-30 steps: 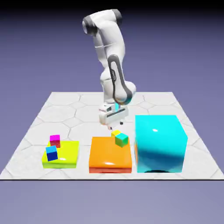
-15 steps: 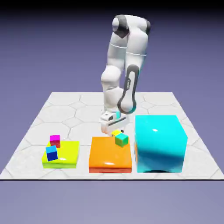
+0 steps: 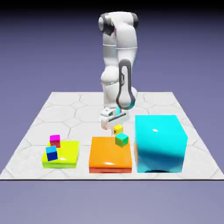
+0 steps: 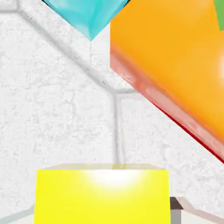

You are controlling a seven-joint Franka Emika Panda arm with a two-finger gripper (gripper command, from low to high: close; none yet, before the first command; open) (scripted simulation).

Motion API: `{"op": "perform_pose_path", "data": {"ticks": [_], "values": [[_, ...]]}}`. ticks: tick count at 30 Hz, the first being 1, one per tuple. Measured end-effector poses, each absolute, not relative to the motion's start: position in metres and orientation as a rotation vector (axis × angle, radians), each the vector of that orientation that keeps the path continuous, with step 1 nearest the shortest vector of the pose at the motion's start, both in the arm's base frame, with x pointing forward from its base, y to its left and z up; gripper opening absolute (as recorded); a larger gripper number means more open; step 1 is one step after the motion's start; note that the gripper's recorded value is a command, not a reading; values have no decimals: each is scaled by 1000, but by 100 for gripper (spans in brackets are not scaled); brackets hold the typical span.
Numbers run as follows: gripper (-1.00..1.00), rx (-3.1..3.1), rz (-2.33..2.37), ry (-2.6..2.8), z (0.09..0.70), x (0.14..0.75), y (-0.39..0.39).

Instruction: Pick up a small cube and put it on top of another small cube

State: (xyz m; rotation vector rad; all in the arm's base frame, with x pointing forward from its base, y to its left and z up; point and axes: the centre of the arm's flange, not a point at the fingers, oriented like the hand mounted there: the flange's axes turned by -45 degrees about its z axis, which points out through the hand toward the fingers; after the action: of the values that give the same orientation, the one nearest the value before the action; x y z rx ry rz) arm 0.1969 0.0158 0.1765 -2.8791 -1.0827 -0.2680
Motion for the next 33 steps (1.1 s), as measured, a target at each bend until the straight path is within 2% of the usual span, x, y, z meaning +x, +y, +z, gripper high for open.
{"op": "perform_pose_path", "data": {"ticks": [4,9,13,17,33], "values": [[-100,-2872,-253,-1084,192,193,12],[-100,-2782,-536,-1176,223,254,37],[-100,-2726,-671,-1181,244,273,53],[-100,-2794,-709,-1173,247,303,24],[-100,-2441,-862,-1537,291,370,28]]}}
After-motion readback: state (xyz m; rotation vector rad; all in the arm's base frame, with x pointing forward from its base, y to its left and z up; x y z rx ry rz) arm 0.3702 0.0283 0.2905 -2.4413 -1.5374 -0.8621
